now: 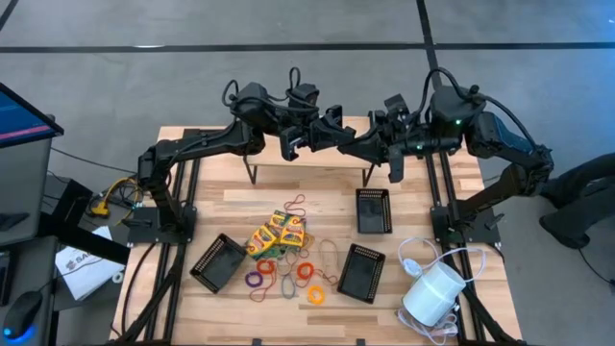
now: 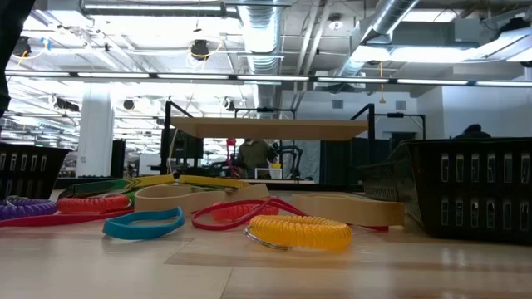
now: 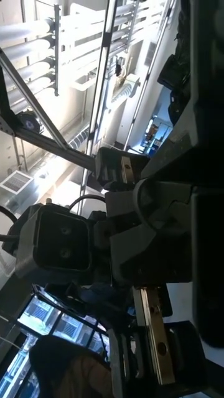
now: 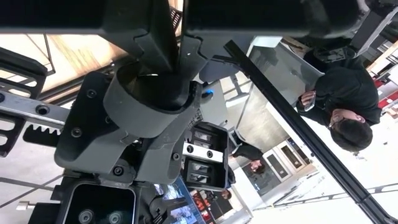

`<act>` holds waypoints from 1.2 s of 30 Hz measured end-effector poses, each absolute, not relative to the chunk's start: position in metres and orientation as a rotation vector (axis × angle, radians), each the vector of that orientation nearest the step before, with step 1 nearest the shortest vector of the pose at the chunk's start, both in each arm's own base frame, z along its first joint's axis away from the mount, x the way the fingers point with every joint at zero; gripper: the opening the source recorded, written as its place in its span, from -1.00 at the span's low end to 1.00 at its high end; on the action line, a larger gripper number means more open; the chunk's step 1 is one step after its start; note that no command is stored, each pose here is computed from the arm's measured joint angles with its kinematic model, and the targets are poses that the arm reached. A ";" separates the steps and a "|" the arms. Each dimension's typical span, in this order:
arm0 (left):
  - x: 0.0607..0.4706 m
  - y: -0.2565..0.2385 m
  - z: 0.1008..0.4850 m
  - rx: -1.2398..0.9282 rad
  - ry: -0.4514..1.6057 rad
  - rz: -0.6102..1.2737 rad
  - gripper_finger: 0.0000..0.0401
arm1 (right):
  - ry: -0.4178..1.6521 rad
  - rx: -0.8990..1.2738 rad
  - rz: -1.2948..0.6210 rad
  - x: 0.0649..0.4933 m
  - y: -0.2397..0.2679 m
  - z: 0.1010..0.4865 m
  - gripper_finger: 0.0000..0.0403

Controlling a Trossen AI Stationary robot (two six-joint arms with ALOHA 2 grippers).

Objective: Pick & Place Office Desk Supplies
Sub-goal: Put the black rubber band into the top right black bin

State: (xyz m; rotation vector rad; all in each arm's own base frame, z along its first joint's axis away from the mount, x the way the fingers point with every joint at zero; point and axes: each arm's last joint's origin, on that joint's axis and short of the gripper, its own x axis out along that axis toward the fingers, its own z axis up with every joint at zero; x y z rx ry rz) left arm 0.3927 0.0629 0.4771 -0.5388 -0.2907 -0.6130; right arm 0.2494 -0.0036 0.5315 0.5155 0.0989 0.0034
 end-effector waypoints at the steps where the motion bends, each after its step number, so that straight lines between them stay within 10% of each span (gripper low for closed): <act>1: 0.393 0.063 0.477 -0.538 -0.290 -0.614 -0.99 | 0.098 0.511 -0.003 0.249 -0.004 0.531 -0.98; 36: 0.363 0.071 0.477 -0.487 -0.017 -0.521 -0.98 | 0.192 0.517 -0.143 0.249 -0.007 0.519 -1.00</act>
